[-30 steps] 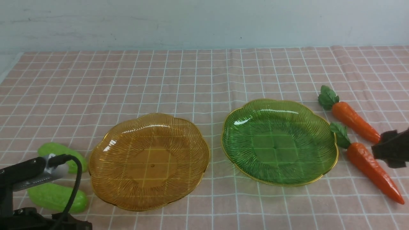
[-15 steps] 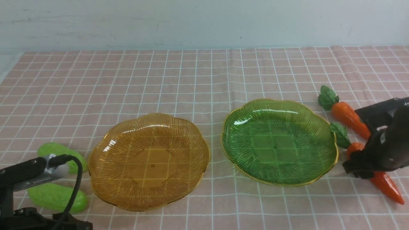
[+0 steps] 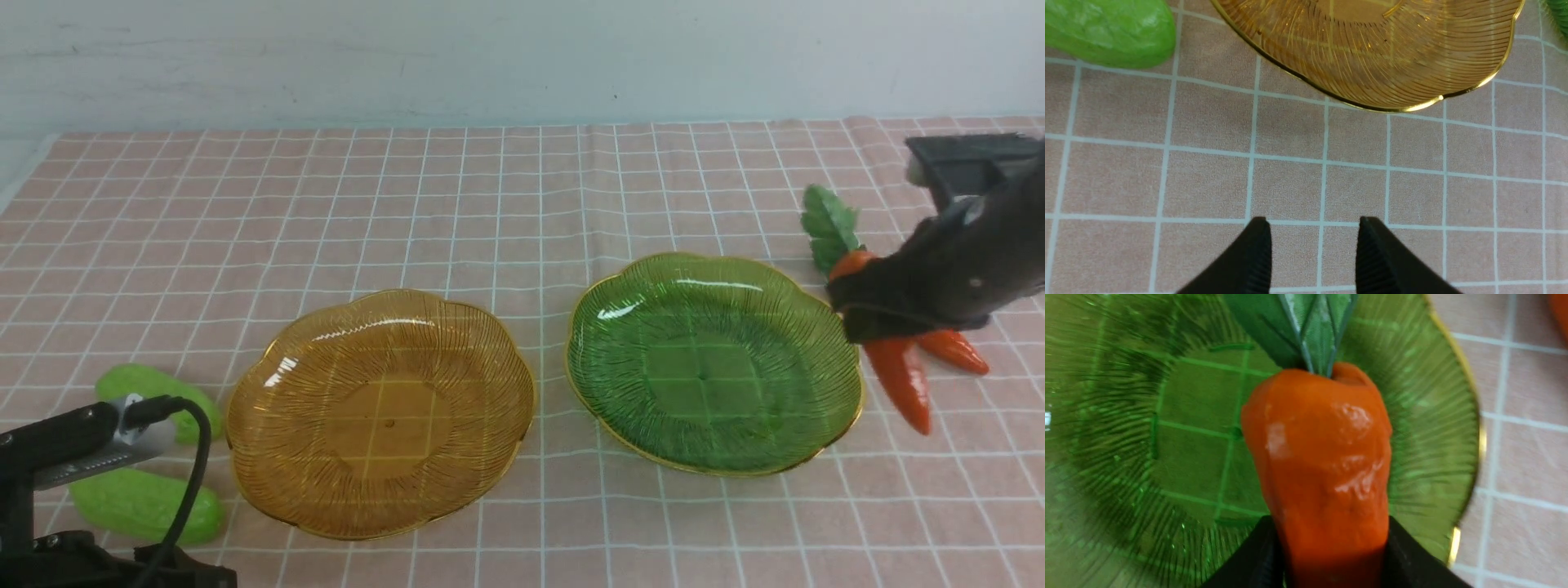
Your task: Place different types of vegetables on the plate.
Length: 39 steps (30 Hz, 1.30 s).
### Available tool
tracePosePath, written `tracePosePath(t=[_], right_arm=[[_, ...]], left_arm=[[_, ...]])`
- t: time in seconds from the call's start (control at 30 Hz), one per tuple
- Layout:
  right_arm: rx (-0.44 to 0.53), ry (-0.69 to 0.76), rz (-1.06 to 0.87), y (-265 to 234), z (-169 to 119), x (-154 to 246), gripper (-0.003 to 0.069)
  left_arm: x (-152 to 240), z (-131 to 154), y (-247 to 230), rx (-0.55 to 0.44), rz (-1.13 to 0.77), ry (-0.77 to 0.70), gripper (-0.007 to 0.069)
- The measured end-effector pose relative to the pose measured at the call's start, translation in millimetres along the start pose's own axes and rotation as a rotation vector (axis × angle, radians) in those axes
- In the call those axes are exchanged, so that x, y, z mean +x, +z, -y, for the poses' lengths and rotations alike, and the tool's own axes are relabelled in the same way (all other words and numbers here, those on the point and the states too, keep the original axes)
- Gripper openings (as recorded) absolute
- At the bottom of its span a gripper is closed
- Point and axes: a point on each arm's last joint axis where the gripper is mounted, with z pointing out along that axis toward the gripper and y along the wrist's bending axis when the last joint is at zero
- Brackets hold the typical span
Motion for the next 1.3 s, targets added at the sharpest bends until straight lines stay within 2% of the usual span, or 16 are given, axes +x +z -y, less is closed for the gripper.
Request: tracePosePath(t=[0.07,0.1,0.13,0.17,0.27,0.33,0.47,0.57,0.73,0.97,1.03,1.07,1.1,1.13,1.2,1.3], right_arm=[[-0.025,-0.023,0.006,18,-10,-1,0.0267],[-0.028,-0.028,0.006,26,-13,-3,0.0300],[-0.028,-0.032,0.008,31,-13,-5,0.0363],[-0.022,-0.042,0.016,32,-12,-9,0.0459],[0.000,-0.070,0.036,27,-10,-17,0.0577],[0.029,-0.093,0.058,21,-4,-26,0.0629],[0.121,-0.118,0.069,9,19,-38,0.0678],[0.194,-0.132,0.058,10,42,-42,0.0658],[0.269,-0.125,-0.014,38,76,-38,0.0573],[0.288,-0.172,-0.085,87,90,-27,0.0533],[0.291,-0.168,-0.088,95,92,-29,0.0470],[0.296,-0.153,-0.098,96,93,-31,0.0363],[0.297,-0.151,-0.095,95,93,-32,0.0349],[0.303,-0.125,-0.133,90,93,-35,0.0220],[0.305,-0.106,-0.140,82,93,-41,0.0228],[0.250,-0.007,-0.168,40,82,-59,0.0239]], left_arm=[[0,0,0,0.000,0.000,0.000,0.0273],[0,0,0,0.000,0.000,0.000,0.0273],[0,0,0,0.000,0.000,0.000,0.0273],[0,0,0,0.000,0.000,0.001,0.0273],[0,0,0,0.000,0.000,0.001,0.0273],[0,0,0,0.000,0.000,0.001,0.0273],[0,0,0,0.000,0.000,0.001,0.0273],[0,0,0,0.000,0.000,0.001,0.0273],[0,0,0,0.000,-0.002,0.001,0.0273],[1,0,0,0.000,-0.006,0.001,0.0273],[1,0,0,0.000,-0.011,0.001,0.0273],[1,0,0,-0.001,-0.015,0.001,0.0273],[1,0,0,-0.001,-0.016,0.001,0.0273],[2,0,0,-0.001,-0.021,0.001,0.0273],[2,0,0,-0.001,-0.024,0.001,0.0273],[2,0,0,-0.001,-0.024,0.001,0.0273]])
